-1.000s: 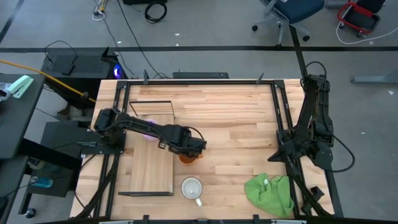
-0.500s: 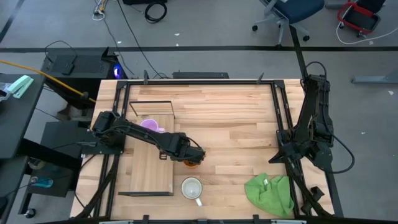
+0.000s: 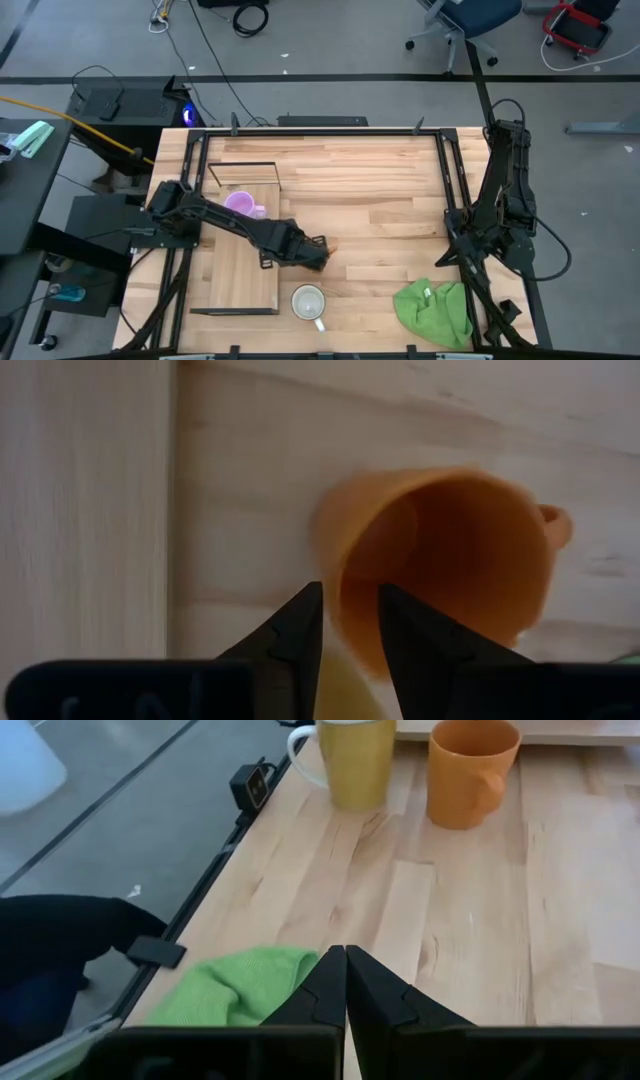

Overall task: Stack small to large cups/mugs on shelf
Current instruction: Put the orange mug on the shelf

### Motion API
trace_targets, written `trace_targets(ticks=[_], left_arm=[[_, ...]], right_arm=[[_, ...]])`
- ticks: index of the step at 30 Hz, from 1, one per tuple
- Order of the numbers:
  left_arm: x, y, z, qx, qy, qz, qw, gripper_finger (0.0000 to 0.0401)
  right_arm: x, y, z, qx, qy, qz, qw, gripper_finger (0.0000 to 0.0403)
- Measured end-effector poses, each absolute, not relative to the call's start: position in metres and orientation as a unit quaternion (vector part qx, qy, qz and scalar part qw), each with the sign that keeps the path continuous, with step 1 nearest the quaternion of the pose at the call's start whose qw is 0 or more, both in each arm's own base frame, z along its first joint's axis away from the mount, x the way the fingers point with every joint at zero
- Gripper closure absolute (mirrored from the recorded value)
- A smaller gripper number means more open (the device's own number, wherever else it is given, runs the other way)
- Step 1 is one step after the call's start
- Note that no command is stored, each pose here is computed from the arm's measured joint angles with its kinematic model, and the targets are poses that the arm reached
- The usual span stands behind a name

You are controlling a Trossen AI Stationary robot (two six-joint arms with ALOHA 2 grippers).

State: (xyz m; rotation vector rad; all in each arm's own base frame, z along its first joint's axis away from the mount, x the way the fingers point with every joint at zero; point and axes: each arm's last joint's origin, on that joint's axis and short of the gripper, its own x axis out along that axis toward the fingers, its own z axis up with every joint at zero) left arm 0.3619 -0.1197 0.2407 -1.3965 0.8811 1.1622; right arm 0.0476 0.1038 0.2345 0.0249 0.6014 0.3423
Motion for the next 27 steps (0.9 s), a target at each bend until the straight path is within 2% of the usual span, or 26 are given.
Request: trace_targets(ticks=[10,19,27], left_arm=[[0.360,-0.141,0.242,-0.629,0.343,0.478,0.508,0.0294],[0.363,-0.134,0.242,-0.637,0.310,0.491,0.507,0.0296],[0.362,-0.131,0.239,-0.635,0.307,0.502,0.501,0.0315]], right_arm=[[0.047,0.105,0.234,0.000,0.305,0.187,0.934,0.0387],[0.046,0.105,0.234,-0.005,0.310,0.195,0.931,0.0387],[0.046,0.105,0.234,-0.006,0.312,0.199,0.929,0.0387]])
